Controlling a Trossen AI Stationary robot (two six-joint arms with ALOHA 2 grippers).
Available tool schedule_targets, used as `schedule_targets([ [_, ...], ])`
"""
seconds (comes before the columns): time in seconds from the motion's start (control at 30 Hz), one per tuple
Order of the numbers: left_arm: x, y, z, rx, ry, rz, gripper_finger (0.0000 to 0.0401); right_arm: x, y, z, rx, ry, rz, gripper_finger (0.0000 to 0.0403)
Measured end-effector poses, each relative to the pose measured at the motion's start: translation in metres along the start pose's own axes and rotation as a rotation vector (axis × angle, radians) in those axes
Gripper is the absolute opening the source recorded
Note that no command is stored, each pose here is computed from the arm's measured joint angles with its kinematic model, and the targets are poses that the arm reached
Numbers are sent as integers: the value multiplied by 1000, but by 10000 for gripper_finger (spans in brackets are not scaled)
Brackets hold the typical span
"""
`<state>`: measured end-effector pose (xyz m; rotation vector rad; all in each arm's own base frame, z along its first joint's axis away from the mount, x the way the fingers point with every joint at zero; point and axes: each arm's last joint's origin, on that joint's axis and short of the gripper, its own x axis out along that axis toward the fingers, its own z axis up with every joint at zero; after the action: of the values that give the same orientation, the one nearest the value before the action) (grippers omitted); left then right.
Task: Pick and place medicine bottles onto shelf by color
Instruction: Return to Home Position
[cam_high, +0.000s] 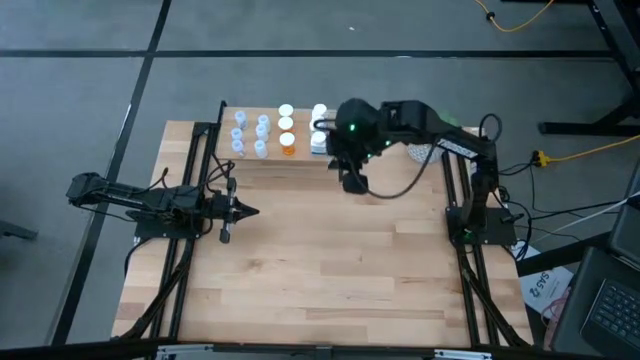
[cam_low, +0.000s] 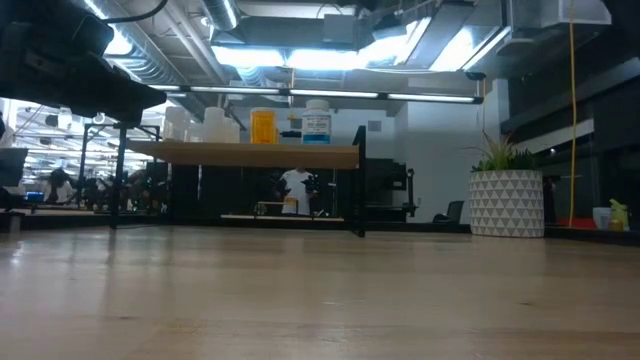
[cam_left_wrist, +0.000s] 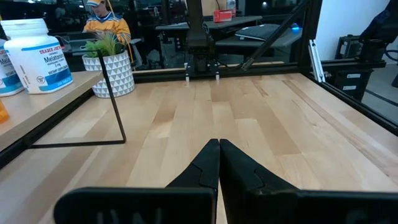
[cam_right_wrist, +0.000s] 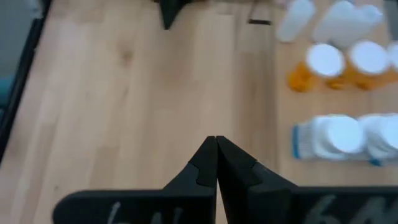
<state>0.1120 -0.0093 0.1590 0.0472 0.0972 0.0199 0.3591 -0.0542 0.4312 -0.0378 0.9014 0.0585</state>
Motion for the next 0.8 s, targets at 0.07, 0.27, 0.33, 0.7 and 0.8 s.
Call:
schedule_targets([
  [0.07, 0, 0, 0, 0, 0, 0, 0, 5, 11, 1, -24, 5, 20, 8],
  [0.27, 0, 0, 0, 0, 0, 0, 0, 53, 46, -13, -71, 144, 90, 8],
  [0.33, 0, 0, 0, 0, 0, 0, 0, 71, 55, -22, -88, 162, 108, 8],
  [0.7, 0, 0, 0, 0, 0, 0, 0, 57, 73, -177, 118, -47, 105, 9],
  [0.8, 0, 0, 0, 0, 0, 0, 0, 52, 80, -223, 106, -236, 136, 9],
])
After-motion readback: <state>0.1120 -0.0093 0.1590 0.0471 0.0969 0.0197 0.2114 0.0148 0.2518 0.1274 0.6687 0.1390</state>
